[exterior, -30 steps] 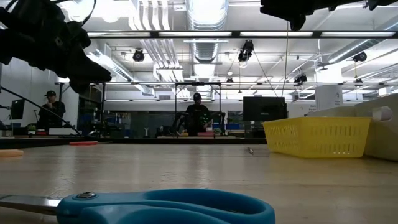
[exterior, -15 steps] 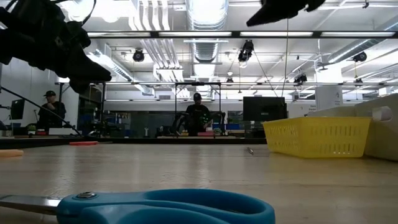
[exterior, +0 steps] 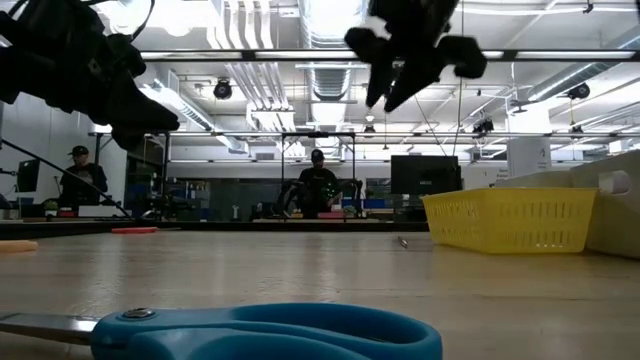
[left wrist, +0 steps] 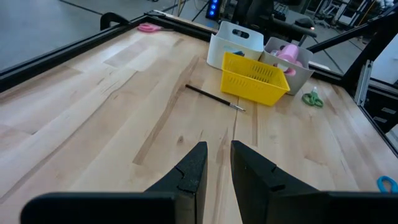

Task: Pick & Place Paint Supplies
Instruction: Put the black paint brush into the white bin

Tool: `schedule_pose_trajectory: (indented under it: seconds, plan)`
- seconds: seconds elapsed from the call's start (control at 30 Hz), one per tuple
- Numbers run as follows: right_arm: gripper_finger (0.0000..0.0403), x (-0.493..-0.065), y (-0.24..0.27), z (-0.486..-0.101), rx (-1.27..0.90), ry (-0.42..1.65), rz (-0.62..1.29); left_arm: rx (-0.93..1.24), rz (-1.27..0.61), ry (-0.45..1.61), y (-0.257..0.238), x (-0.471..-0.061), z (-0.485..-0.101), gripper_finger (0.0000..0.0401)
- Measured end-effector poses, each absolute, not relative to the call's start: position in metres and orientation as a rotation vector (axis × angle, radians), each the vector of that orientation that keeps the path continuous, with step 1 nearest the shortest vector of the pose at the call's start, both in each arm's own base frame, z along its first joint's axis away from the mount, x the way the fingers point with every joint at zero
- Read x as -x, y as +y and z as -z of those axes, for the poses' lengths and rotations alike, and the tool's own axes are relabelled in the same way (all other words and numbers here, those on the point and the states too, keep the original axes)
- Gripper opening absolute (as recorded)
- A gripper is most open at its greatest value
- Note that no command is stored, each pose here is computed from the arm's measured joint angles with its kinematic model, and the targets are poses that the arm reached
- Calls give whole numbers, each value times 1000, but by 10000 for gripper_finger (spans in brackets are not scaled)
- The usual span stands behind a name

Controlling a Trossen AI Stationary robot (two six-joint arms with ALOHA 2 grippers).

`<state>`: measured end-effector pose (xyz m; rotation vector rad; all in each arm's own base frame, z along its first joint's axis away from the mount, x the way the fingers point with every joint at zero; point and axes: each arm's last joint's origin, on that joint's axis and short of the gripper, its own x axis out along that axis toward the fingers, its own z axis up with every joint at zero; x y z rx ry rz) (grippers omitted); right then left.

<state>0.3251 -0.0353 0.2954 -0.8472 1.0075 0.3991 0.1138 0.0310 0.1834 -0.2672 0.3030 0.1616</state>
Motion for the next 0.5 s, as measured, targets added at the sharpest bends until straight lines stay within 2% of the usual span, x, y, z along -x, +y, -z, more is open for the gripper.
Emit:
schedule_pose_trajectory:
  seconds: [0.2, 0.5]
  plan:
    - [134, -349, -43, -272, 886, 1135, -525, 267, -162, 303, 31, -114, -183, 72]
    - [134, -361, -48, -224, 906, 1277, -691, 267, -162, 303, 31, -114, -183, 72]
